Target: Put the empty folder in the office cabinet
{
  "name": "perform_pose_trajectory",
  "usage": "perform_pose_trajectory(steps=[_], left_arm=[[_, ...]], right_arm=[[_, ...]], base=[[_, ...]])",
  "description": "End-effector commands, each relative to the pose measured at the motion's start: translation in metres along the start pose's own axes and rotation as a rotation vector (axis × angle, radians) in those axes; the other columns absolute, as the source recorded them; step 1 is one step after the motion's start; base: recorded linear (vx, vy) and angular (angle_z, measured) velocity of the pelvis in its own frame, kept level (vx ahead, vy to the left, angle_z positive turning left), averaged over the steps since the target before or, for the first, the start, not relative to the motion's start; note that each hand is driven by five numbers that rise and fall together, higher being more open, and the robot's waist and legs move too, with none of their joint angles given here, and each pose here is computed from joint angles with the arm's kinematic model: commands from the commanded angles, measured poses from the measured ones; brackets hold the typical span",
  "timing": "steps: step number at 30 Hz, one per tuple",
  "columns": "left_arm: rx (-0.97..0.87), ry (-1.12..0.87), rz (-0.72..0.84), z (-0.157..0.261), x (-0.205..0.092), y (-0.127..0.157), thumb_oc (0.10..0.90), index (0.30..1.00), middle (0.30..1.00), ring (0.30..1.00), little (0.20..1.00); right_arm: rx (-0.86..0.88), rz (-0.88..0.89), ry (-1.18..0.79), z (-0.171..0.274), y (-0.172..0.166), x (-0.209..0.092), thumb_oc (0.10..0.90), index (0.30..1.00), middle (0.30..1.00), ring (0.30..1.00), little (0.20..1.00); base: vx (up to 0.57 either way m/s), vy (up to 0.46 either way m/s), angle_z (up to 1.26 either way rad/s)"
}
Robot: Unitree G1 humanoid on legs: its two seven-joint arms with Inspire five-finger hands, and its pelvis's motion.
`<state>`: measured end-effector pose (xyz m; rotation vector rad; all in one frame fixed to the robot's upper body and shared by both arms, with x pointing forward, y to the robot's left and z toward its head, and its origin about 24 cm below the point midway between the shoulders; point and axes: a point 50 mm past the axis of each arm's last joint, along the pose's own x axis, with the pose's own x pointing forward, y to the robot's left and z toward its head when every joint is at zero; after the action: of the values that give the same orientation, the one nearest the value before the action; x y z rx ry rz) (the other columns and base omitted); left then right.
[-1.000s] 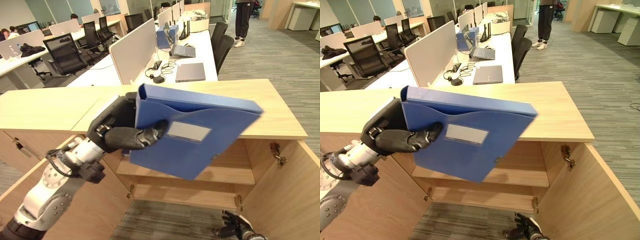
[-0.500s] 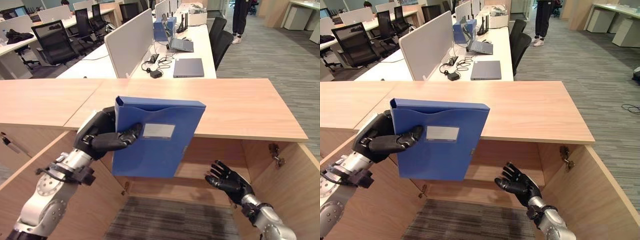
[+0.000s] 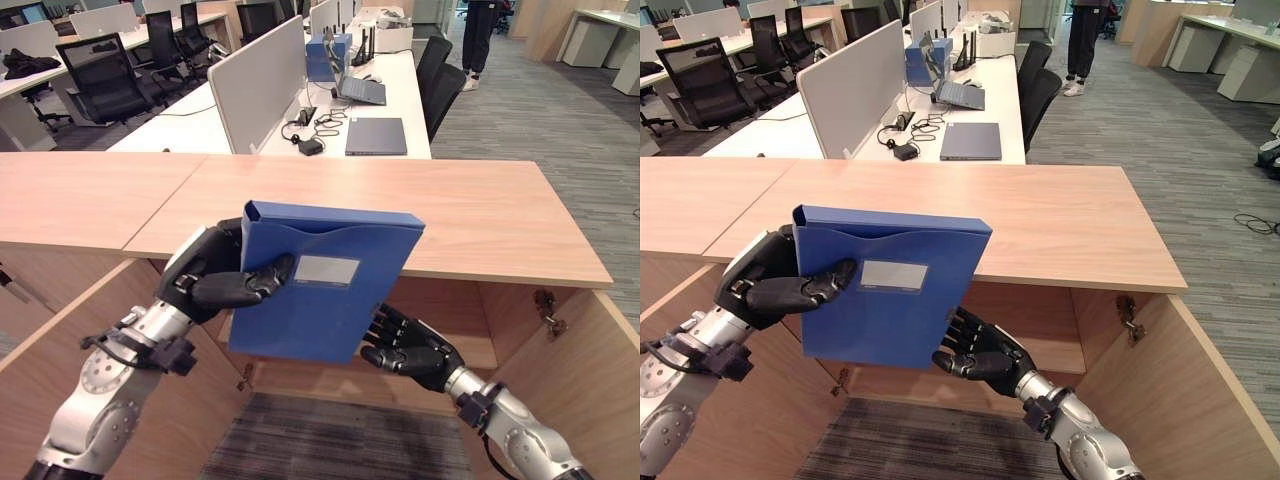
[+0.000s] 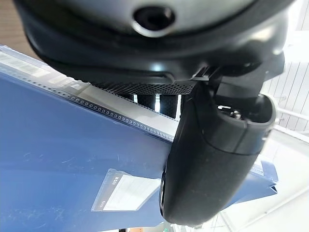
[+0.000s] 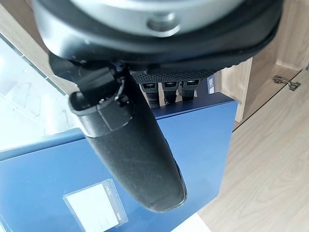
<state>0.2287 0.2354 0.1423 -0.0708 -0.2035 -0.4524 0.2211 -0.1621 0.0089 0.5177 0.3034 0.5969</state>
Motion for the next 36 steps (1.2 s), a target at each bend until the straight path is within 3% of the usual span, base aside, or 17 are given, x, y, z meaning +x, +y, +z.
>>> perform_pose_trajectory(steps=[1, 15, 24, 30, 36], left_arm=[[-0.073, -0.192, -0.218, 0.033, 0.022, -0.033, 0.400, 0.300, 0.300, 0.300, 0.300], [-0.245, -0.044, -0.362, 0.005, 0.021, -0.061, 0.400, 0.300, 0.300, 0.300, 0.300], [-0.301, -0.059, -0.466, 0.007, 0.031, -0.079, 0.400, 0.300, 0.300, 0.300, 0.300], [-0.306, -0.084, -0.454, 0.007, 0.034, -0.079, 0.400, 0.300, 0.300, 0.300, 0.300], [-0.349, -0.140, -0.392, 0.006, 0.037, -0.075, 0.400, 0.300, 0.300, 0.300, 0.300]], right_arm=[[-0.025, 0.382, -0.343, 0.068, 0.070, 0.047, 0.800, 0.900, 0.900, 0.900, 0.900], [-0.081, 0.393, -0.463, 0.096, 0.084, 0.064, 0.800, 0.900, 0.900, 0.900, 0.900], [-0.191, 0.231, -0.427, 0.108, 0.052, 0.068, 0.800, 0.900, 0.900, 0.900, 0.900], [-0.184, 0.217, -0.422, 0.108, 0.048, 0.067, 0.800, 0.900, 0.900, 0.900, 0.900], [-0.118, 0.305, -0.404, 0.094, 0.065, 0.072, 0.800, 0.900, 0.900, 0.900, 0.900]], base=[[0.00, 0.000, 0.00], [0.00, 0.000, 0.00], [0.00, 0.000, 0.00], [0.00, 0.000, 0.00], [0.00, 0.003, 0.04]])
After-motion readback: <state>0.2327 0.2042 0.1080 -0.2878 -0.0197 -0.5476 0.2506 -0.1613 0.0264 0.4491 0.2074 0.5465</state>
